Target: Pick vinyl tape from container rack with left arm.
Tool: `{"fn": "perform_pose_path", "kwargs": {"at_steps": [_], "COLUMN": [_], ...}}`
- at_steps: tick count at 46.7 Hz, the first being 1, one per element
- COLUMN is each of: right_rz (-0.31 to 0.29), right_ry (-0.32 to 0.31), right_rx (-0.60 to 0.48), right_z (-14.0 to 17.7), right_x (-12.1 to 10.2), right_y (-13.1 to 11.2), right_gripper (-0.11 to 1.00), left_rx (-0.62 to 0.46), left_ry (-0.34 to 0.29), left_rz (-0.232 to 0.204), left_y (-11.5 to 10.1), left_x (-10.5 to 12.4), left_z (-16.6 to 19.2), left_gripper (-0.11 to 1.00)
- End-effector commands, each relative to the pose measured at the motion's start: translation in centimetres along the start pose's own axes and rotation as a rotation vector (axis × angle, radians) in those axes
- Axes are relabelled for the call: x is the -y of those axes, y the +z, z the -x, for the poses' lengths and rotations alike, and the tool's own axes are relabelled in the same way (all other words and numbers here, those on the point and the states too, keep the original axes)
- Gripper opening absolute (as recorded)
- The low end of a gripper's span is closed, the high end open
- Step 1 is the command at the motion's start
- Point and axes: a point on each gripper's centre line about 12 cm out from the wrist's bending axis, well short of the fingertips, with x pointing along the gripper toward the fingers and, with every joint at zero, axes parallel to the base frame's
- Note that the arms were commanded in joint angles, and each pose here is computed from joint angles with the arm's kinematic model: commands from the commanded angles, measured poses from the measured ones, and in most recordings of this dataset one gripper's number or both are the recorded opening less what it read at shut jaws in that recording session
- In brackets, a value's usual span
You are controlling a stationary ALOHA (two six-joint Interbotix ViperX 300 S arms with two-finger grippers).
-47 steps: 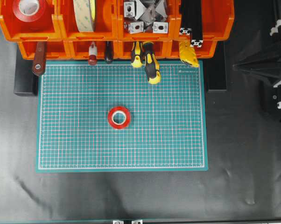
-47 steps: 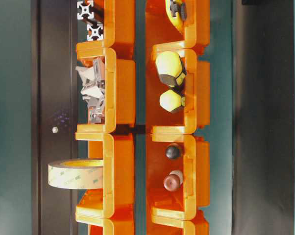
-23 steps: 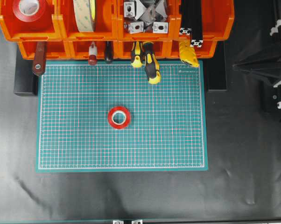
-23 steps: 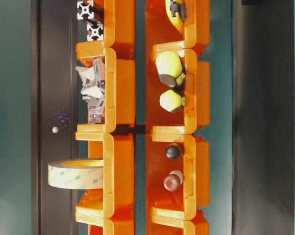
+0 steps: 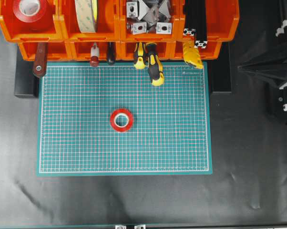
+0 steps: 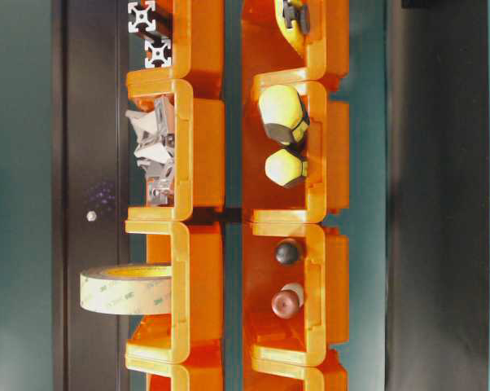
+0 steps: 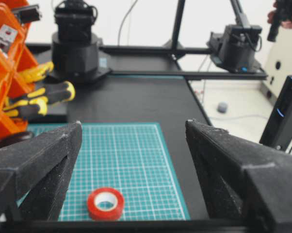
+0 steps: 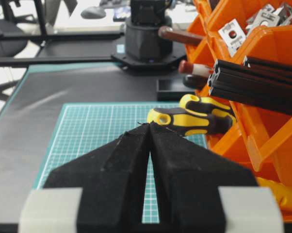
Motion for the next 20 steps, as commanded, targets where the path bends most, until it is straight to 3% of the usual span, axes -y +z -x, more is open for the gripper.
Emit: {"fn": "perform_pose_path", "kwargs": {"at_steps": [1, 20], "right_rz": [0.002, 0.002], "right_ry": [0.002, 0.002], "right_rx": [0.021, 0.020], "right_z": [-0.11, -0.11], "right_x": [-0.03, -0.03], "right_y": [0.68, 0.62], "right_gripper": [0.00, 0.00], "left_rx": [0.009, 0.003], "left_ry": [0.000, 0.001], "left_rz": [0.002, 0.002], "left_y": [0.41, 0.16], "left_x": [0.02, 0.00], "left_z": [-0.06, -0.10], "left_gripper": [0.83, 0.83]}}
